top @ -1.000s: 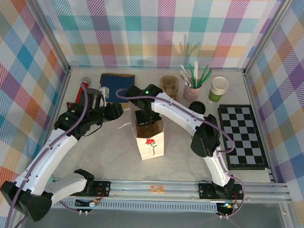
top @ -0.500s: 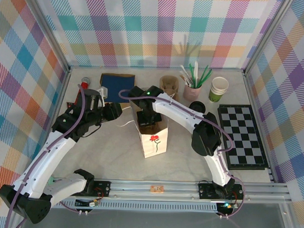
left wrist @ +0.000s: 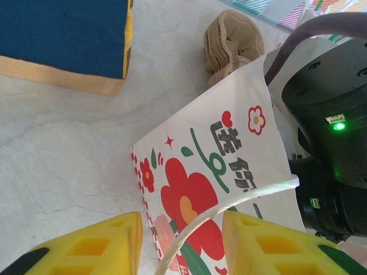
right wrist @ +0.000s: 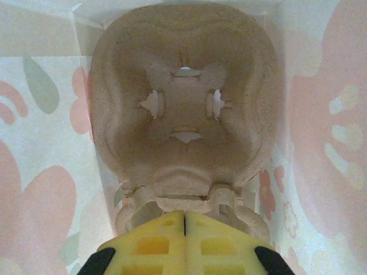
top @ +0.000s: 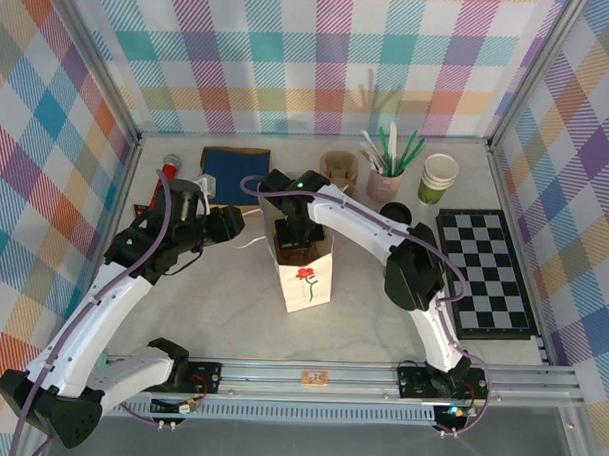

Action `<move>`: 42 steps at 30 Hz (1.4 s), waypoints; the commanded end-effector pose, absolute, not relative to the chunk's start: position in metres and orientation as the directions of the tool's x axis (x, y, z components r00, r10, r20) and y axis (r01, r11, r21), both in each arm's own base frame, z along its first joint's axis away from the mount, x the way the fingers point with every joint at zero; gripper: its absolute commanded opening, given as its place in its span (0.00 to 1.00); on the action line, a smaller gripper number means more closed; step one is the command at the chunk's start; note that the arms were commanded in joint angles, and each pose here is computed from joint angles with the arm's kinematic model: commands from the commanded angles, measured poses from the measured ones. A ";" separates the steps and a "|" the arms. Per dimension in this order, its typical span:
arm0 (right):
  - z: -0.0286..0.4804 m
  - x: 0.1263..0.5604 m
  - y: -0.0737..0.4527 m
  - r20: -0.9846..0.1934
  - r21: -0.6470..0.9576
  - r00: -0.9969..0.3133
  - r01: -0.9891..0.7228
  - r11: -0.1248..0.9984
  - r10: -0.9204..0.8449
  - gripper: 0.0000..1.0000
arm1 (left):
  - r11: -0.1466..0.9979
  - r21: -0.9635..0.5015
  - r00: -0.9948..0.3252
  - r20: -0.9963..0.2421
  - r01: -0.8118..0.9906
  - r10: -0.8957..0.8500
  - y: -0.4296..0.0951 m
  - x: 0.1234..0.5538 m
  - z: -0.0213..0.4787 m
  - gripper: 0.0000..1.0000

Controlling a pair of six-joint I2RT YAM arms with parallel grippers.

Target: Pack the takeout coffee

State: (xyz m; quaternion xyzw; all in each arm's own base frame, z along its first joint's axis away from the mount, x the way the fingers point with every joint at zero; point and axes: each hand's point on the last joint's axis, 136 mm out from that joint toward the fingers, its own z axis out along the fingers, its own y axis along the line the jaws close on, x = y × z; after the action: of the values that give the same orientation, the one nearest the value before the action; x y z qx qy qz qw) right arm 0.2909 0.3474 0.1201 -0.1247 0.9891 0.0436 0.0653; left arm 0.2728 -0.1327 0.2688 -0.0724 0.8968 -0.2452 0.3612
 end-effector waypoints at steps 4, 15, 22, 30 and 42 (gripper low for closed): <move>0.136 0.290 0.349 -0.162 0.115 -0.963 -0.237 0.965 -0.217 0.00 | 0.847 -0.526 -0.732 -0.607 0.080 -0.308 -0.140 0.274 0.271 0.40; 0.125 0.293 0.350 -0.161 0.106 -0.964 -0.231 0.967 -0.213 0.00 | 0.841 -0.533 -0.741 -0.603 0.099 -0.295 -0.144 0.273 0.270 0.27; 0.120 0.294 0.350 -0.168 0.108 -0.964 -0.228 0.968 -0.208 0.00 | 0.837 -0.538 -0.739 -0.605 0.104 -0.297 -0.144 0.271 0.271 0.16; 0.118 0.293 0.349 -0.170 0.108 -0.964 -0.224 0.968 -0.204 0.00 | 0.834 -0.541 -0.739 -0.604 0.105 -0.298 -0.145 0.271 0.271 0.11; 0.112 0.298 0.347 -0.196 0.091 -0.958 -0.229 0.969 -0.208 0.00 | 0.834 -0.542 -0.740 -0.602 0.105 -0.299 -0.145 0.270 0.270 0.08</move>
State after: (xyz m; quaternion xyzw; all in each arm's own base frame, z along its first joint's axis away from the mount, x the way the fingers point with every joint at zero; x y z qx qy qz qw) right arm 0.2950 0.3510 0.0961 -0.1168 0.9893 0.0480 0.0726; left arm 0.2699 -0.1447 0.2650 -0.0564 0.8959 -0.2731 0.3459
